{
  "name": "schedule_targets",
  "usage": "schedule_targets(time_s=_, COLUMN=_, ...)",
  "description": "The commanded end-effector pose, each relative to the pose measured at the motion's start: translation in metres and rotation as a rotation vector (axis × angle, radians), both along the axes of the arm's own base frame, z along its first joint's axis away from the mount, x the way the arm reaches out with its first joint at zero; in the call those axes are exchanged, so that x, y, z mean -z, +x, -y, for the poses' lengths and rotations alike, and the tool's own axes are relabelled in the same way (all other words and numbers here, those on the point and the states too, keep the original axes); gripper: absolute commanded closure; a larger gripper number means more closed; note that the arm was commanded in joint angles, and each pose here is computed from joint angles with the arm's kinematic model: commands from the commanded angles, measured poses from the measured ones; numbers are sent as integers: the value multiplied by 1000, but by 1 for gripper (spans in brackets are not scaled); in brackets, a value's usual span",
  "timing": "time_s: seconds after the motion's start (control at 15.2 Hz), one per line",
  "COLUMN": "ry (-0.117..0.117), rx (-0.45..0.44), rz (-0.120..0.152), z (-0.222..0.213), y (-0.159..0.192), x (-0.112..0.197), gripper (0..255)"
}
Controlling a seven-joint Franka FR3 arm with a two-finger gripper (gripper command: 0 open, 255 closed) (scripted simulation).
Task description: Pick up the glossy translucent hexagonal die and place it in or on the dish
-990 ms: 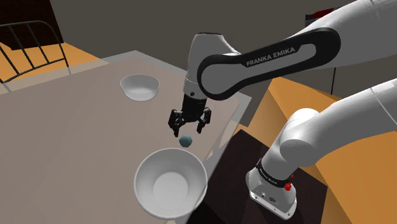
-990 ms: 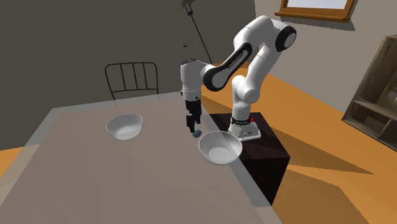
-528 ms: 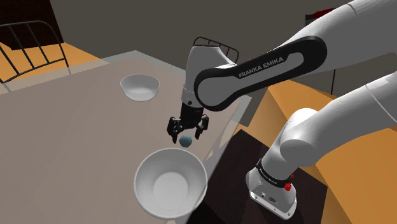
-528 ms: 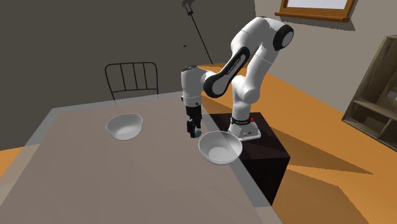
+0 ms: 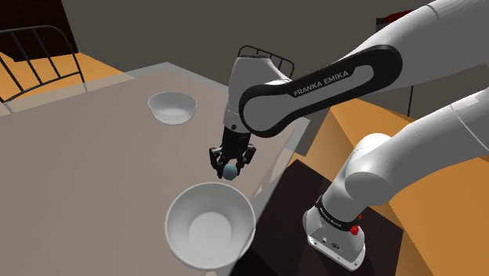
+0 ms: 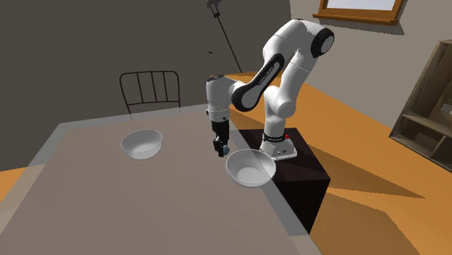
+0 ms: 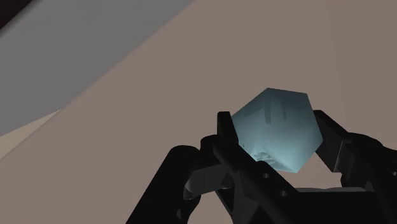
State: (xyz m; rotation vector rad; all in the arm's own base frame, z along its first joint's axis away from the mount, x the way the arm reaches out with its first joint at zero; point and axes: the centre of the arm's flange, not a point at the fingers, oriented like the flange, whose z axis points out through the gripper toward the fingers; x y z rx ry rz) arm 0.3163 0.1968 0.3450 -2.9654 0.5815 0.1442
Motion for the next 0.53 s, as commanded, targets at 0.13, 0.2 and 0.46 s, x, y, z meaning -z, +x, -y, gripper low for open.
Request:
schedule_targets(time_s=0.13, ry=0, rx=0, rz=0, z=0, y=0, x=0, gripper=255)
schedule_targets(time_s=0.2, ry=0, rx=0, rz=0, z=0, y=0, x=0, gripper=255)
schedule_targets(time_s=0.46, ry=0, rx=0, rz=0, z=0, y=0, x=-5, gripper=255)
